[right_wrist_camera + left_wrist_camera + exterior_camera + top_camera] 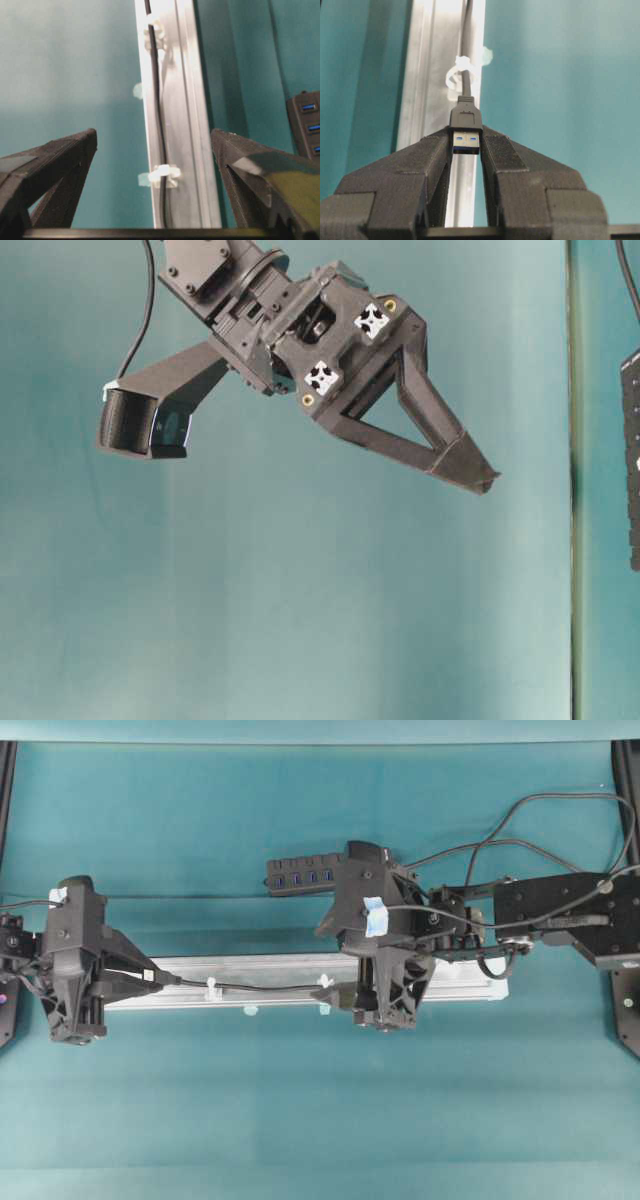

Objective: Pass the USB cable through three rings with both arms.

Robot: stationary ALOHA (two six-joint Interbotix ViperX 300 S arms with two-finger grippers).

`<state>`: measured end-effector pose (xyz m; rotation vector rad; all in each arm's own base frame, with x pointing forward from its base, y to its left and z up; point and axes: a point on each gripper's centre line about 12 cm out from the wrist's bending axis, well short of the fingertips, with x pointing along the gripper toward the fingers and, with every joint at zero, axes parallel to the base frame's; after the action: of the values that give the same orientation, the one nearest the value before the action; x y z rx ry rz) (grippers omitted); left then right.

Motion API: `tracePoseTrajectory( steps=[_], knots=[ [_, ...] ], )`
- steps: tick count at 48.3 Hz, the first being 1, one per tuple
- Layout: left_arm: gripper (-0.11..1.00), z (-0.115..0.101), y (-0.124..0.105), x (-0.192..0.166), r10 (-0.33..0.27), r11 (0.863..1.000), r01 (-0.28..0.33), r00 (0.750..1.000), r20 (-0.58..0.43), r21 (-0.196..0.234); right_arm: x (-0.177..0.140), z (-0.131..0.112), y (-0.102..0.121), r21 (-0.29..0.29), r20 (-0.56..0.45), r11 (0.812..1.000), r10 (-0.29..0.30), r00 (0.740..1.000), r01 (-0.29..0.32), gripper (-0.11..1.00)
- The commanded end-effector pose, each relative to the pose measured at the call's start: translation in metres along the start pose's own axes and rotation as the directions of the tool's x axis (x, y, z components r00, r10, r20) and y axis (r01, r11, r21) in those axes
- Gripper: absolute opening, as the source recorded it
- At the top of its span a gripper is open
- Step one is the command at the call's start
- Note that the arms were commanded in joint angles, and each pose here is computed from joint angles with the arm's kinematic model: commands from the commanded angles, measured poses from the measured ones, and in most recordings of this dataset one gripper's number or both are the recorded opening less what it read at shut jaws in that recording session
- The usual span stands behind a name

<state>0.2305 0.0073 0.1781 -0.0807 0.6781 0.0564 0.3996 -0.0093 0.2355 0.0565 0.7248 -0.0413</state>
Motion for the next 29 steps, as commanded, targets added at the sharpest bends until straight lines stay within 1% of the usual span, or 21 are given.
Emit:
tracePoseTrajectory(
  steps=[1,29],
  knots=[
    [0.22,0.0121,-0.0020,-0.0021,-0.006,1.000,0.006,0.999,0.036,0.006,-0.0089,0.0099,0.0023,0.003,0.046,1.000,0.005,0.999,-0.006,0.90],
    [0.22,0.0122,-0.0023,-0.0025,-0.006,1.000,0.006,1.000,0.026,0.008,-0.0079,0.0105,0.0024,0.009,0.053,1.000,0.007,0.999,-0.007,0.90]
  ],
)
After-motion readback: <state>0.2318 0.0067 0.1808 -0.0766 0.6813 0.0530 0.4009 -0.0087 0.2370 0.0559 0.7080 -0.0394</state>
